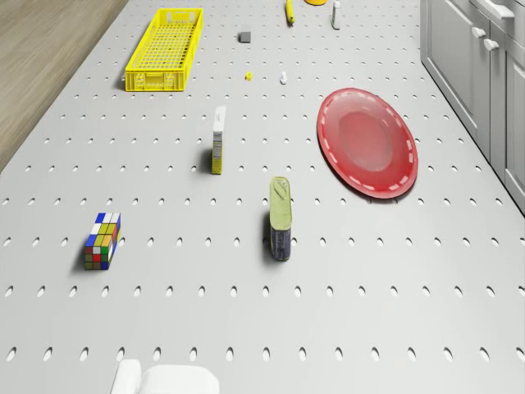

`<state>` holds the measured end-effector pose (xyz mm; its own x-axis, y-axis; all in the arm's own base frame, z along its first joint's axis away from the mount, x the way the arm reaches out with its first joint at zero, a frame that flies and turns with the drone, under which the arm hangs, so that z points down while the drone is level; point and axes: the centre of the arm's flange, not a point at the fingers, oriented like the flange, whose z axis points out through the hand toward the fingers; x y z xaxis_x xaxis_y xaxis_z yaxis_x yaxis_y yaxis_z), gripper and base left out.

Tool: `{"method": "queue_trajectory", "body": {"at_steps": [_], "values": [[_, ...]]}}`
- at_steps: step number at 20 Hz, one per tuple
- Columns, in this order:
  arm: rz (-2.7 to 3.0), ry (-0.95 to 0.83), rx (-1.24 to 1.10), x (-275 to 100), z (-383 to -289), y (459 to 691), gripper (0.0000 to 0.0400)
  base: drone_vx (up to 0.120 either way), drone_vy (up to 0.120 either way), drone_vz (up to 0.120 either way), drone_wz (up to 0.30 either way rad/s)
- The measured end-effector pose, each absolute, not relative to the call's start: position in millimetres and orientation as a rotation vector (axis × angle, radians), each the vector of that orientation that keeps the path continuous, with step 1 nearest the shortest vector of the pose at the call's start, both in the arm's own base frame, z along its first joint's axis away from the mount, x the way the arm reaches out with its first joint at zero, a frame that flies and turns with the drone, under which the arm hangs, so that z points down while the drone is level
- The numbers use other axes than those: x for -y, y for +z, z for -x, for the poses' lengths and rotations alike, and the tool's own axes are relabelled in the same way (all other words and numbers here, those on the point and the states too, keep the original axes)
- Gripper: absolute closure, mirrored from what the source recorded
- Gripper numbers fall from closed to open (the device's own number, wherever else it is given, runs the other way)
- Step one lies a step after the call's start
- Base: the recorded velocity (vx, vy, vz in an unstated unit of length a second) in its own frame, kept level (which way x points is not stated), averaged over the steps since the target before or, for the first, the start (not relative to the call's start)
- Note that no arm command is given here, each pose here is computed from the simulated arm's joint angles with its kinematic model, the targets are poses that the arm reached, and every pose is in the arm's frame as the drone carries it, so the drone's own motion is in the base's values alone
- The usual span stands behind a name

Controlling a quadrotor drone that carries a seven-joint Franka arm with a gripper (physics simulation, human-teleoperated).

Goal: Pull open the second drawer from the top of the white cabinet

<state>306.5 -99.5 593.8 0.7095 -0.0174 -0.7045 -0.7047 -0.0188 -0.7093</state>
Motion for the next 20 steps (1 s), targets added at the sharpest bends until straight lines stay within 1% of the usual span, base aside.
{"method": "queue_trajectory", "body": {"at_steps": [18,20], "values": [[1.485,0.612,-0.612,99.6,-306.6,591.4,0.0100,0.120,-0.120,0.000,0.000],[1.485,0.612,-0.612,99.6,-306.6,591.3,0.0100,0.120,-0.040,0.000,0.000]]}}
